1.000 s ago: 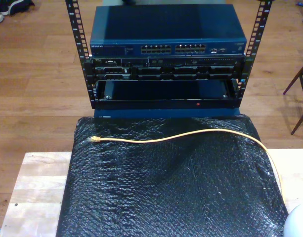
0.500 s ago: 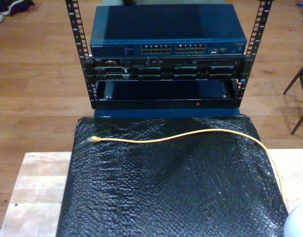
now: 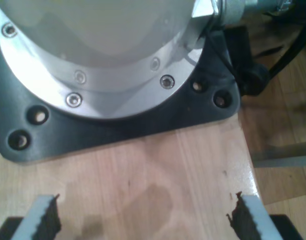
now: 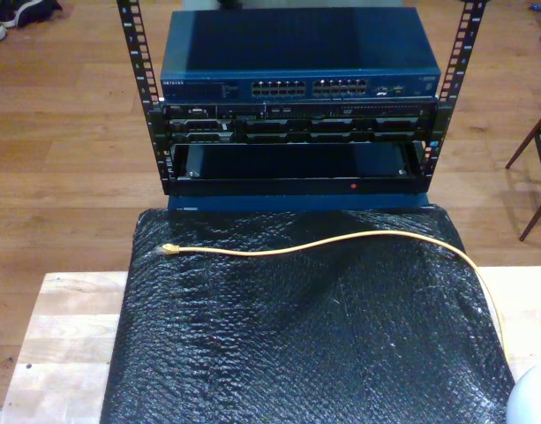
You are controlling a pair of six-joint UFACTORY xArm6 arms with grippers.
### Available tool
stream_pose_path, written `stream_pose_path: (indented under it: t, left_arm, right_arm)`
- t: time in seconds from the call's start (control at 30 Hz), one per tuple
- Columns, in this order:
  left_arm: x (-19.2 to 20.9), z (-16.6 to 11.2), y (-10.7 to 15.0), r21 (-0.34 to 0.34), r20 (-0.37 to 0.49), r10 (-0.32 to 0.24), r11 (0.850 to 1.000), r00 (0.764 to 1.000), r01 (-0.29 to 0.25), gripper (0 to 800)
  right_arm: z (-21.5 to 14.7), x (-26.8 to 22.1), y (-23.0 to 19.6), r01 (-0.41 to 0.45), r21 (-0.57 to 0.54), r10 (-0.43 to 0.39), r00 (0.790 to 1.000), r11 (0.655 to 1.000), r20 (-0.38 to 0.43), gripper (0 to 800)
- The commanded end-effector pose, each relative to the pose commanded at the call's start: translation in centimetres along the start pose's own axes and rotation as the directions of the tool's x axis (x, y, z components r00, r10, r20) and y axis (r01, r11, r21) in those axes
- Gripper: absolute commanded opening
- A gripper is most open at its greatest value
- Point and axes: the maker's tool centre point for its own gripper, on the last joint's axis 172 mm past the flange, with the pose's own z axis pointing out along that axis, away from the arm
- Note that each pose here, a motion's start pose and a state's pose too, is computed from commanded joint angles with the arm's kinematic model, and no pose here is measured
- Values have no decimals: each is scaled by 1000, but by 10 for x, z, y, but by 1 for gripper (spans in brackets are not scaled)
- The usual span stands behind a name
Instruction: Grab the cable and plug it in
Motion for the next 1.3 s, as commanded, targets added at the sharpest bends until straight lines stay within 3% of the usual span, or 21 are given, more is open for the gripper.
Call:
stream_pose_path:
  t: [0.97, 1.17, 1.3]
  left_arm:
    - [0, -1, 0, 0, 0, -2, 1000, 1000, 2, 800]
    - [-2, -16, 3, -7, -1, -8, 1000, 1000, 8, 800]
    - [8, -21, 5, -13, -44, -7, 1000, 999, 7, 800]
  right_arm:
    - [-1, -1, 0, 5, 3, -5, 1000, 1000, 1, 800]
    - [-23, -16, -1, 5, 7, -6, 997, 1000, 77, 800]
    - [-41, -18, -1, -4, 6, 4, 998, 1000, 67, 800]
